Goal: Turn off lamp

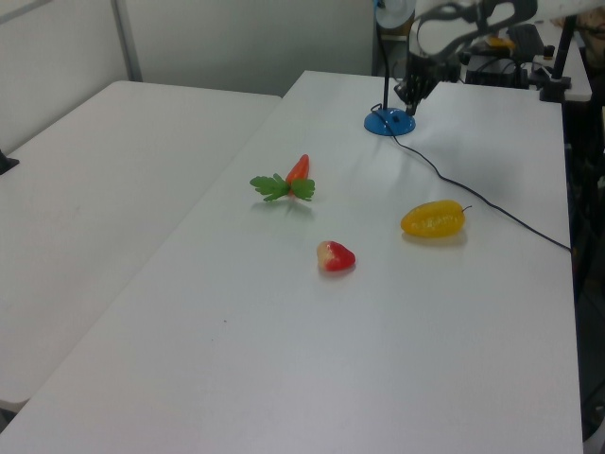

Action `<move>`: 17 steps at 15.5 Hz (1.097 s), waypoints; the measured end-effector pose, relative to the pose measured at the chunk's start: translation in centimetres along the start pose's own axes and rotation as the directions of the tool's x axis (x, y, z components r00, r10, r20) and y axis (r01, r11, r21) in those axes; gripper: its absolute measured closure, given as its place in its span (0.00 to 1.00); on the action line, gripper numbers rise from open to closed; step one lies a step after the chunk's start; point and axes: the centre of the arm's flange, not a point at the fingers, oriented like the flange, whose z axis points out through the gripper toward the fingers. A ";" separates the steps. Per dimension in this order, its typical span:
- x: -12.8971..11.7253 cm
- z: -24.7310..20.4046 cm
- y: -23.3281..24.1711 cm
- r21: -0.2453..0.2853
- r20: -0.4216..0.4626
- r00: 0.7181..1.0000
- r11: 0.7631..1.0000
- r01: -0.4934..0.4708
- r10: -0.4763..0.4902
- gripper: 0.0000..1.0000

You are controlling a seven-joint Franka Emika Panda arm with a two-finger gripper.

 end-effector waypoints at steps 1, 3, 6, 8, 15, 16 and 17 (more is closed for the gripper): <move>-0.5 -2.4 -1.0 0.005 0.030 0.998 0.999 0.049 -0.049 0.99; -2.0 -6.7 -3.1 0.018 0.083 0.988 0.991 0.130 -0.131 0.97; -4.6 -12.0 -5.2 0.043 0.156 0.960 0.972 0.229 -0.233 0.79; -6.5 -14.8 -6.3 0.062 0.204 0.933 0.955 0.290 -0.296 0.74; -12.8 -20.5 -12.8 0.111 0.248 0.857 0.892 0.438 -0.451 0.13; -13.7 -21.1 -13.4 0.116 0.248 0.849 0.884 0.453 -0.467 0.03; -14.5 -21.8 -13.7 0.123 0.250 0.841 0.877 0.465 -0.481 0.00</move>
